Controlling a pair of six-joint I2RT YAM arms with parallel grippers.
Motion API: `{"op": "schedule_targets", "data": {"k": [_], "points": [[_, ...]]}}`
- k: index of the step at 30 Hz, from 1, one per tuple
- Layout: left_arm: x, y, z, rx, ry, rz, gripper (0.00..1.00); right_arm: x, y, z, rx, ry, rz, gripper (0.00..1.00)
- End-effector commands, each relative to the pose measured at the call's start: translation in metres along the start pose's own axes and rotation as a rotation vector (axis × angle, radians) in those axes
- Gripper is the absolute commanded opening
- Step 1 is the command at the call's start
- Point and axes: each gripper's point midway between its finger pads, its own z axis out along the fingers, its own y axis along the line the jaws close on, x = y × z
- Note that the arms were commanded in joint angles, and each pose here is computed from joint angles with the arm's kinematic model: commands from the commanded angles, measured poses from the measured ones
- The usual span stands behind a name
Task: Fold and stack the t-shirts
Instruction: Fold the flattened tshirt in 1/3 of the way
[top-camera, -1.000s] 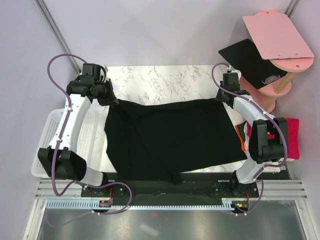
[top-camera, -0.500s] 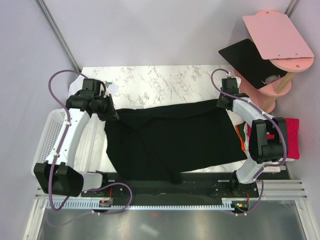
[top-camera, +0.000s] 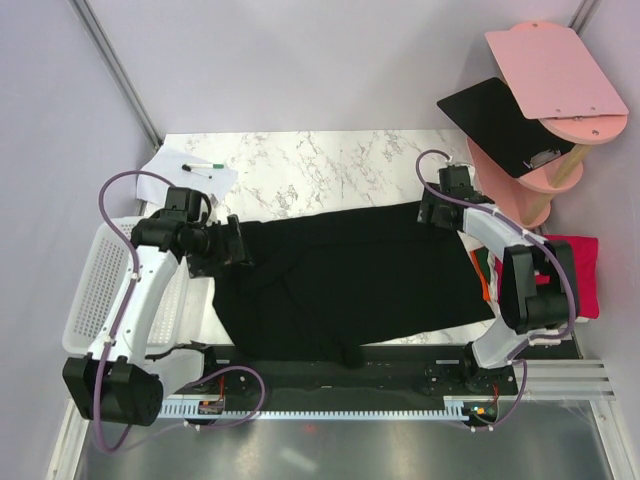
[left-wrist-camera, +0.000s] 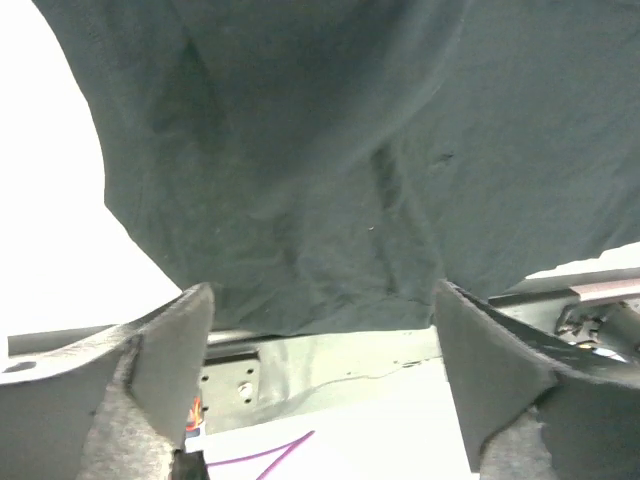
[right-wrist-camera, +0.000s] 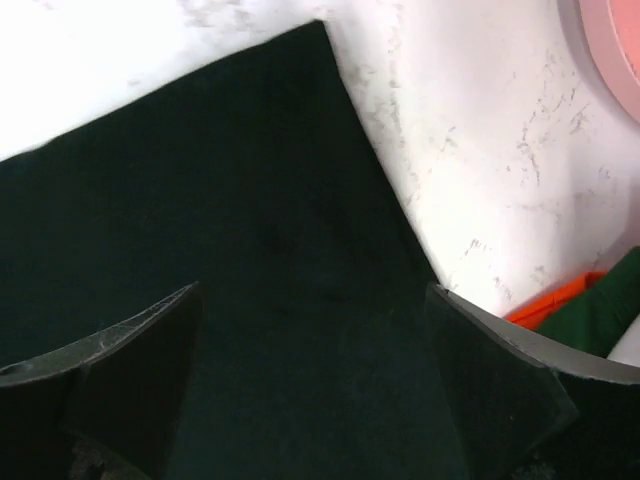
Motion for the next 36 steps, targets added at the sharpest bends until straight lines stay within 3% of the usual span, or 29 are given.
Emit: {"op": "schedule_targets", "data": {"k": [1, 5, 10, 14, 15, 17, 18, 19, 22, 25, 32, 36], "points": [[-0.001, 0.005, -0.02, -0.029, -0.08, 0.016, 1.0, -0.033, 0.021, -0.04, -0.086, -0.164, -0.032, 0.98], [-0.026, -0.006, -0.023, 0.001, -0.141, 0.039, 1.0, -0.034, 0.04, -0.043, -0.154, -0.178, -0.052, 0.98], [-0.056, -0.009, 0.015, -0.008, -0.105, 0.055, 1.0, -0.028, 0.063, -0.033, -0.207, -0.148, -0.079, 0.98], [-0.077, -0.012, 0.038, -0.054, -0.068, 0.058, 0.9, -0.017, 0.093, -0.031, -0.309, -0.104, -0.12, 0.96], [-0.083, -0.013, 0.042, -0.061, -0.066, 0.06, 0.67, -0.013, 0.102, -0.031, -0.345, -0.087, -0.127, 0.87], [-0.096, -0.017, 0.051, -0.075, -0.056, 0.067, 0.32, -0.003, 0.139, -0.044, -0.5, -0.057, -0.139, 0.69], [-0.099, -0.017, 0.055, -0.081, -0.05, 0.067, 0.07, 0.002, 0.15, -0.049, -0.549, -0.043, -0.135, 0.65], [-0.105, -0.016, 0.063, -0.098, -0.042, 0.066, 0.02, 0.004, 0.161, -0.054, -0.592, -0.043, -0.121, 0.64], [-0.108, -0.013, 0.079, -0.129, -0.01, 0.068, 0.02, 0.021, 0.209, -0.08, -0.807, -0.003, -0.043, 0.64], [-0.104, -0.007, 0.099, -0.16, 0.043, 0.073, 0.02, 0.054, 0.253, -0.103, -0.949, 0.088, -0.015, 0.56], [-0.095, 0.002, 0.128, -0.212, 0.119, 0.085, 0.02, 0.137, 0.311, -0.112, -1.028, 0.272, -0.058, 0.55], [-0.094, 0.003, 0.128, -0.216, 0.12, 0.092, 0.02, 0.162, 0.327, -0.115, -1.045, 0.314, -0.06, 0.56]]}}
